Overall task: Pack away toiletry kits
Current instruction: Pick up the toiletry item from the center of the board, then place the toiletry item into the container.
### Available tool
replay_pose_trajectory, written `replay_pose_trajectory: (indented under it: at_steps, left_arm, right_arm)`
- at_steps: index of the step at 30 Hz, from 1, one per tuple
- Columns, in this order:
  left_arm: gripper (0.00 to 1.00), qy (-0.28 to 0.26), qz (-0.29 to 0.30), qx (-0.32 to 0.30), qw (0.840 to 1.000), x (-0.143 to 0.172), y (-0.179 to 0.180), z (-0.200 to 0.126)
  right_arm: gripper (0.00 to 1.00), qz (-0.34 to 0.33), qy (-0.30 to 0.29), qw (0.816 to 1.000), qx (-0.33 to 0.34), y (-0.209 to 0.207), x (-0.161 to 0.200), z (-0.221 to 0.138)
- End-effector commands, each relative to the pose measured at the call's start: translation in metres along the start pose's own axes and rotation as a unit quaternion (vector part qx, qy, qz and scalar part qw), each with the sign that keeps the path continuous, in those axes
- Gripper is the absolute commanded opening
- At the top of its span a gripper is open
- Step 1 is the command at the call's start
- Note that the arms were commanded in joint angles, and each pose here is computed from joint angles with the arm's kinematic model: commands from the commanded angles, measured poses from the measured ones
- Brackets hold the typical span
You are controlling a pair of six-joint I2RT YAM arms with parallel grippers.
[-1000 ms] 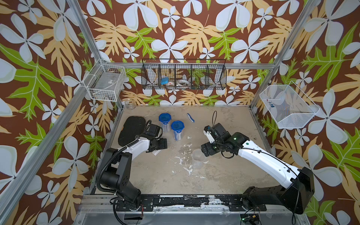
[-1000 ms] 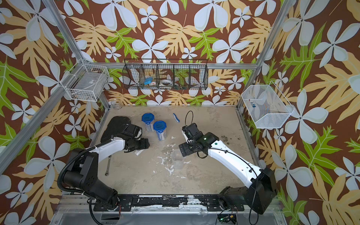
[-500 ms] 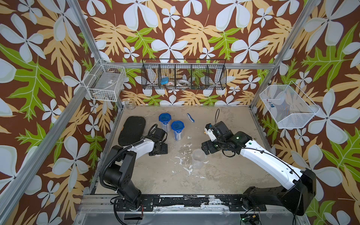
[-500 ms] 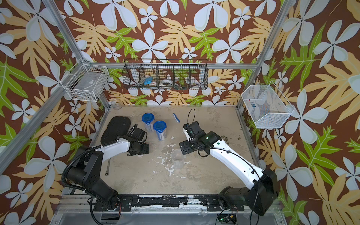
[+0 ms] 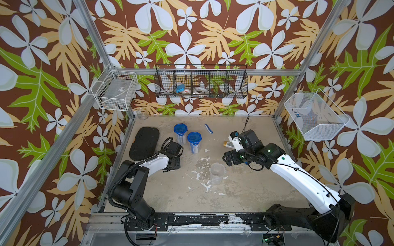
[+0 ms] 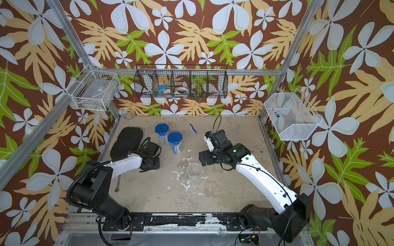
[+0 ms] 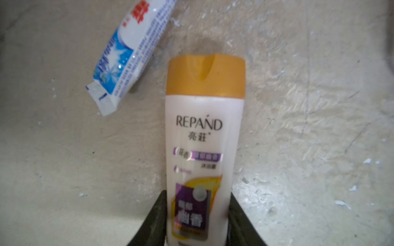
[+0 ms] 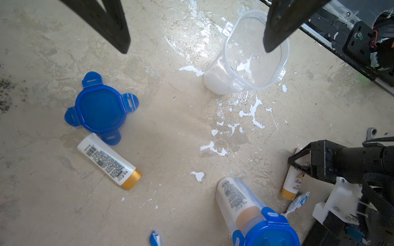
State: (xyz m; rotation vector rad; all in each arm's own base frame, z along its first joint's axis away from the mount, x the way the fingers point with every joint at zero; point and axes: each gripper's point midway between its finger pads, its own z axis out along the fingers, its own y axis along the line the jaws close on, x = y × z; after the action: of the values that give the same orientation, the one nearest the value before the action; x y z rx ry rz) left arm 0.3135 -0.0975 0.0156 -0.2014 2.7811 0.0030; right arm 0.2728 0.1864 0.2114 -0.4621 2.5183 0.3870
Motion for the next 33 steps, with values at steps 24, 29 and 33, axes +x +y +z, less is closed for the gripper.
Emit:
replay_pose_trajectory:
  at_steps: [24,29,33]
  left_arm:
    - [0.14,0.018,0.020,0.130,0.991,0.027,-0.039,-0.085]
    - [0.13,-0.028,0.049,0.170,0.984,0.019,-0.055,-0.118]
    - [0.12,-0.069,0.075,0.199,0.975,0.011,-0.063,-0.144]
  right_arm:
    - [0.97,0.027,-0.031,0.995,-0.091,0.024,0.011,-0.030]
    - [0.97,0.011,-0.030,0.994,-0.109,0.031,0.009,-0.032]
    - [0.97,0.010,-0.033,0.991,-0.131,0.040,0.000,-0.031]
